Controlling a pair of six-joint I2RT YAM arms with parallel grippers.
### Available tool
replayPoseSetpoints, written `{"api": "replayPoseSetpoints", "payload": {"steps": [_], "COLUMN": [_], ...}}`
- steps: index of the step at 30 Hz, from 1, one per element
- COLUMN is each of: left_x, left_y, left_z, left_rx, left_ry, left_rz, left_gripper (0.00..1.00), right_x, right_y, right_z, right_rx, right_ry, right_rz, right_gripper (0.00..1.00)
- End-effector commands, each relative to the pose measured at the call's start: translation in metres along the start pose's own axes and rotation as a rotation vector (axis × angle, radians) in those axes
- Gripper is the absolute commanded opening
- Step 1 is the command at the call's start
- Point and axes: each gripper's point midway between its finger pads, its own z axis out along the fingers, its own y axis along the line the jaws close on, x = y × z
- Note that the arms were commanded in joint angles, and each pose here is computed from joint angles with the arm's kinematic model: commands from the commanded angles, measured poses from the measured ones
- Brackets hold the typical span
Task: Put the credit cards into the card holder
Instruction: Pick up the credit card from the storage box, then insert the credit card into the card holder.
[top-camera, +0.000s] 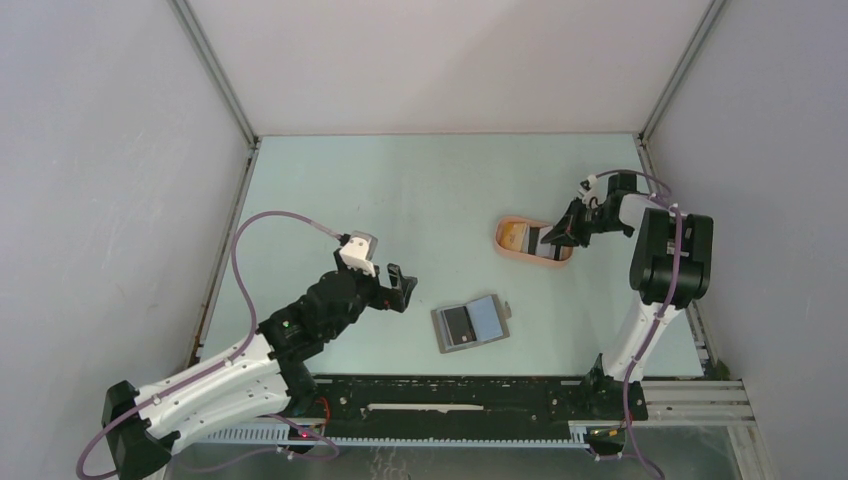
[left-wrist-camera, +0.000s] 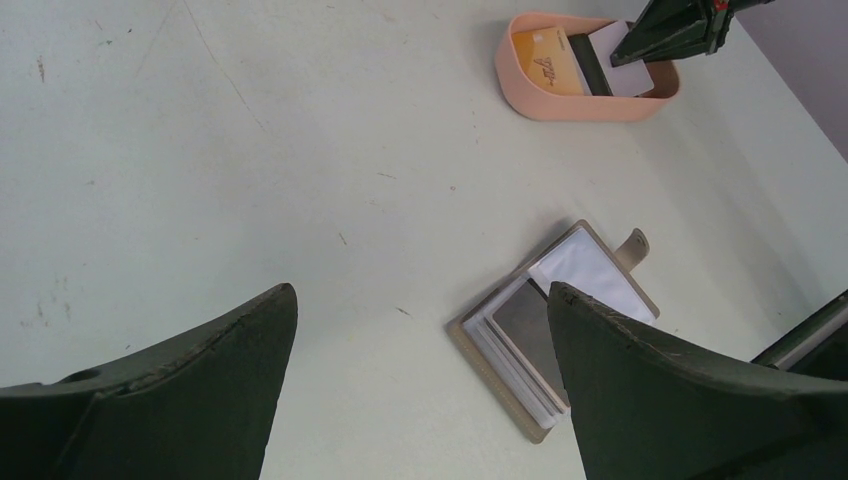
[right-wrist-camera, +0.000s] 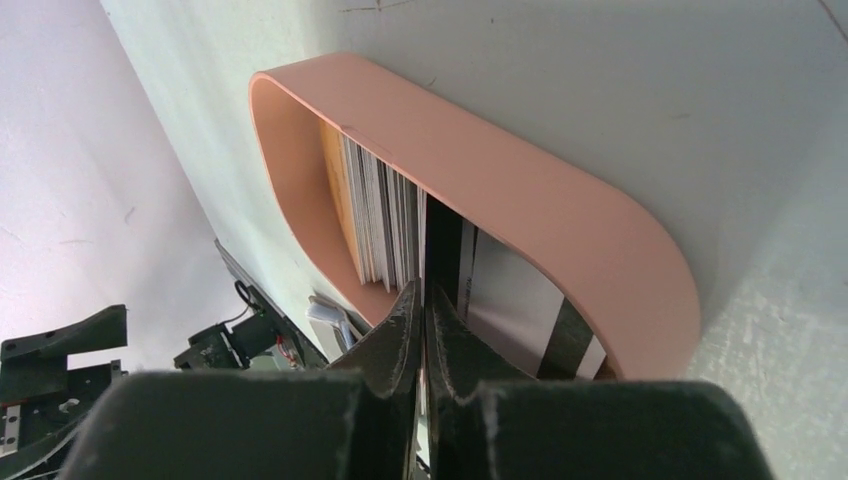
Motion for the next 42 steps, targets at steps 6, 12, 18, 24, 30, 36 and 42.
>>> {"api": "replayPoseSetpoints", "payload": {"steps": [6, 12, 18, 24, 30, 36, 42], "left_x": [0.003, 0.000, -0.008, -0.017, -0.017, -0.031, -0.040], "left_y": [-0.003, -0.020, -0.058, -0.083, -0.095, -0.107, -0.124], "left_z": [-0.003, -0.001, -0.003, -0.001, 0.006, 0.006, 0.009], "left_rx": [0.034, 0.126, 0.340, 0.473, 0.520, 0.584, 0.648], "left_ry": [-0.021, -0.045, -0.113, -0.160, -0.156, -0.202, -0.209], "left_rz": [-0.051, -0.097, -0.167, -0.229, -0.289, -0.351, -0.359], "left_gripper": [1.00, 1.00, 1.00, 1.00, 0.98, 0.90, 0.77], "right_x": [-0.011, -0.003, 0.022, 0.088, 0.167, 0.199, 0.211], "right_y": [0.018, 0.036, 0.089, 0.164, 0.211, 0.219, 0.222], "right_z": [-0.039, -0.061, -0.088, -0.094, -0.091, -0.083, -0.080], "right_rx": [0.006, -0.039, -0.231, -0.532, -0.785, -0.866, -0.890], "right_ry": [-0.084, -0.108, -0.119, -0.022, 0.095, 0.175, 0.212], "right_rz": [-0.092, -0.196, -0.430, -0.742, -1.037, -1.105, -1.124], "right_gripper": [0.00, 0.00, 0.00, 0.00, 0.00, 0.00, 0.00]}}
